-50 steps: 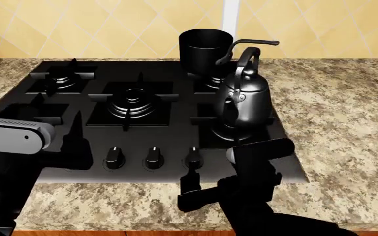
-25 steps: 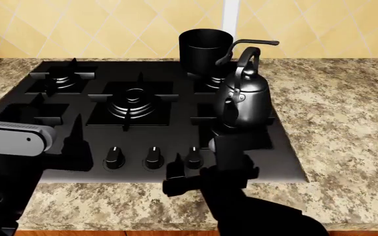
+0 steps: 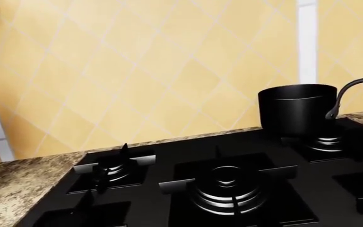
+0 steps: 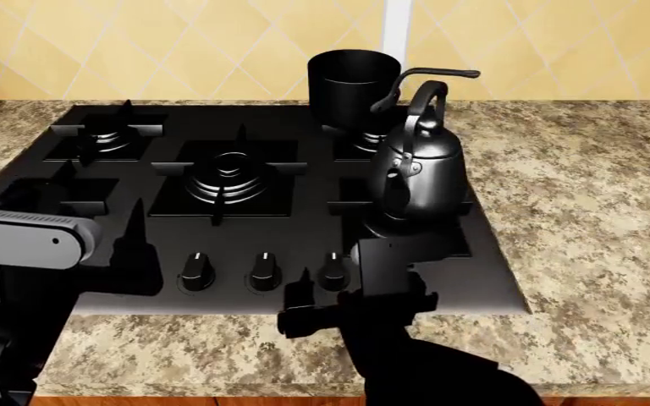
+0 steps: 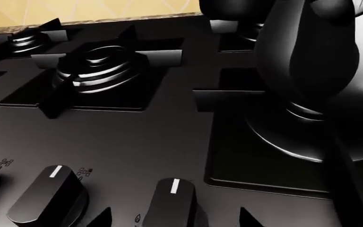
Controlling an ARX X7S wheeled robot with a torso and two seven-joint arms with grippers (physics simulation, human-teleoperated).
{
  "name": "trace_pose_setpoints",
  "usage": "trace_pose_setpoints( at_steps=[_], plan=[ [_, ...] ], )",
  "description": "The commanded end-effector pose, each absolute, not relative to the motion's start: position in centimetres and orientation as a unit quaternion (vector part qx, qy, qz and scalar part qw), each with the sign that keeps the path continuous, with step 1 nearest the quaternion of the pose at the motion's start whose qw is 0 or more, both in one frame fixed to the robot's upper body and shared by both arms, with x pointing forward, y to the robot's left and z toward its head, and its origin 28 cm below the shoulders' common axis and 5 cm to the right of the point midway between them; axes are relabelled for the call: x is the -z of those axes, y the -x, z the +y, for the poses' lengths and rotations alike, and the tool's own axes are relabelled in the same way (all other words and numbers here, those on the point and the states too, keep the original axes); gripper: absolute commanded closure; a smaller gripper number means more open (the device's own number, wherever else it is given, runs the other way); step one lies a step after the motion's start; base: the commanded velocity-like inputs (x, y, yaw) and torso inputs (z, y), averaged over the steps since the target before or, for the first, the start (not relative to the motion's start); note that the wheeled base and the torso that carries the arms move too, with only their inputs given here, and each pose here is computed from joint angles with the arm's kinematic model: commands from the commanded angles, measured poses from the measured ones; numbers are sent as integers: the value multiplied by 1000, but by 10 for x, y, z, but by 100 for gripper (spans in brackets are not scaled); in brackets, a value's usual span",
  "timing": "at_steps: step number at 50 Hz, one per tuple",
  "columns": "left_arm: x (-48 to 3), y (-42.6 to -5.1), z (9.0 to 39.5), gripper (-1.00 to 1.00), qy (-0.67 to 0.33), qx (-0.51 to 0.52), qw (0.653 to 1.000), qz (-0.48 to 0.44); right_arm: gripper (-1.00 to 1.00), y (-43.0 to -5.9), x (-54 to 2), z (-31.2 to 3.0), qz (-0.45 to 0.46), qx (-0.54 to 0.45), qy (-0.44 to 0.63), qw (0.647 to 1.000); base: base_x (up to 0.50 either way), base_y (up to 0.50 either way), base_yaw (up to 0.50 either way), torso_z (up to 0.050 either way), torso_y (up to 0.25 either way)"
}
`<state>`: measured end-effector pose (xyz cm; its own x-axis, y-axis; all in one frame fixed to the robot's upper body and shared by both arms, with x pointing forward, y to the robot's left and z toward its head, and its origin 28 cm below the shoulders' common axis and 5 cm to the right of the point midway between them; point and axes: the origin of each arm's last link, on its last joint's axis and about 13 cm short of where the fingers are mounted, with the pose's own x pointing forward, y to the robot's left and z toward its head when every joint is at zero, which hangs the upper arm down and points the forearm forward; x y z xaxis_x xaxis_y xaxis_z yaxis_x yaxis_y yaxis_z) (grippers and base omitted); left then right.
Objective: Pick the kettle from the counter and place it on a stove burner. Then turn the burner on.
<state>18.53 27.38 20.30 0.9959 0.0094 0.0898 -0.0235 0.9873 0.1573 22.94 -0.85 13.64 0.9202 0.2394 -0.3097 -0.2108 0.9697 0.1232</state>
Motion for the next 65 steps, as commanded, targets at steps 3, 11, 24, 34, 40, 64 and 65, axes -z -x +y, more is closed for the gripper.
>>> trace_pose_setpoints(
  at_steps=[3,11,24,34,40,64,65],
  plan=[
    [-204,-186,273,-100,-79,-8,996,-45,-100,-227,-128,-7,180,-122,-46,975,0,0,0,0,0],
    [-201,-186,272,-100,-78,-5,996,-44,100,-224,-129,-6,173,-133,-34,975,0,0,0,0,0],
    [-200,-187,272,-100,-75,-6,996,-43,100,-229,-128,-9,162,-137,-31,977,0,0,0,0,0],
    [-199,-187,273,-100,-73,-11,996,-44,100,-225,-120,-26,136,-206,-9,969,1,0,1,0,0],
    [-201,-188,272,-100,-73,-9,996,-45,100,-234,-114,-42,150,-207,7,967,0,0,0,0,0],
    [-200,-188,271,-100,-70,-10,996,-47,100,-266,-88,-80,208,-242,43,947,5,2,4,0,0],
    [-200,-188,271,-100,-70,-11,996,-47,100,-267,-87,-82,209,-244,44,946,0,0,0,0,0]
  ],
)
